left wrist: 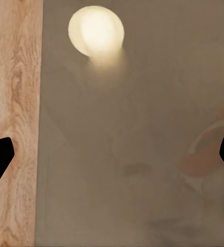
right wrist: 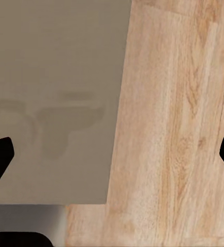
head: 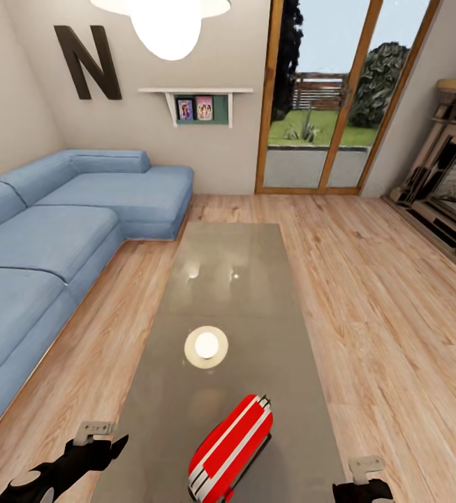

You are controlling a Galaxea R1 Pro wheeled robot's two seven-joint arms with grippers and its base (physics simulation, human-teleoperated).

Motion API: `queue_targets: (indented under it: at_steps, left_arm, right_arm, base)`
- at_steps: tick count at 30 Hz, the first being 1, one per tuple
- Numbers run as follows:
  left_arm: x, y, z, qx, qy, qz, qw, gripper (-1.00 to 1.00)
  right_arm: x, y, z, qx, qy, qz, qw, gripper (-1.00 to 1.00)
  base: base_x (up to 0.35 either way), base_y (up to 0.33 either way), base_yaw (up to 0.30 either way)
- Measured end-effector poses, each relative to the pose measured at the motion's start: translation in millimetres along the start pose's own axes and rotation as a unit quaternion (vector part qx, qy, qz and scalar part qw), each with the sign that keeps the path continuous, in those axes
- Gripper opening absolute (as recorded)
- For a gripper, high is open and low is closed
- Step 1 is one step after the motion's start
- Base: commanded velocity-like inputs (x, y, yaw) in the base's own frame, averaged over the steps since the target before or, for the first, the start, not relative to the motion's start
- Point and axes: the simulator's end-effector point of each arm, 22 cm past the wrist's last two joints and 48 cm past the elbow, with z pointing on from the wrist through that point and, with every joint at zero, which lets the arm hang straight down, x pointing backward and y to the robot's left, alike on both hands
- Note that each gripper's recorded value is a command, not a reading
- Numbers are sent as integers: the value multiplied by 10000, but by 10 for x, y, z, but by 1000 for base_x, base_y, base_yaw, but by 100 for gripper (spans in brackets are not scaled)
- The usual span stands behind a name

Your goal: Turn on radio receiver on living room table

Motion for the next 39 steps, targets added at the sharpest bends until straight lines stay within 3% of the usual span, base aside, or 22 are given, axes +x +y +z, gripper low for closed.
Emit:
queue_targets:
  at_steps: [14, 33, 39]
  left_arm:
    - [-25, 25, 59, 9, -319, 3, 9995, 100]
    - [39, 13, 106, 3, -218, 50, 9997, 100]
    - [144, 5, 126, 14, -18, 36, 10000, 100]
  right_arm:
    - [80, 6, 36, 11, 93, -11, 10000, 100]
    - [206, 34, 86, -11, 243, -39, 9997, 100]
    - [246, 48, 101, -25, 290, -47, 9996, 100]
  base:
    - [0, 0, 0]
    - [0, 0, 0]
    - [0, 0, 0]
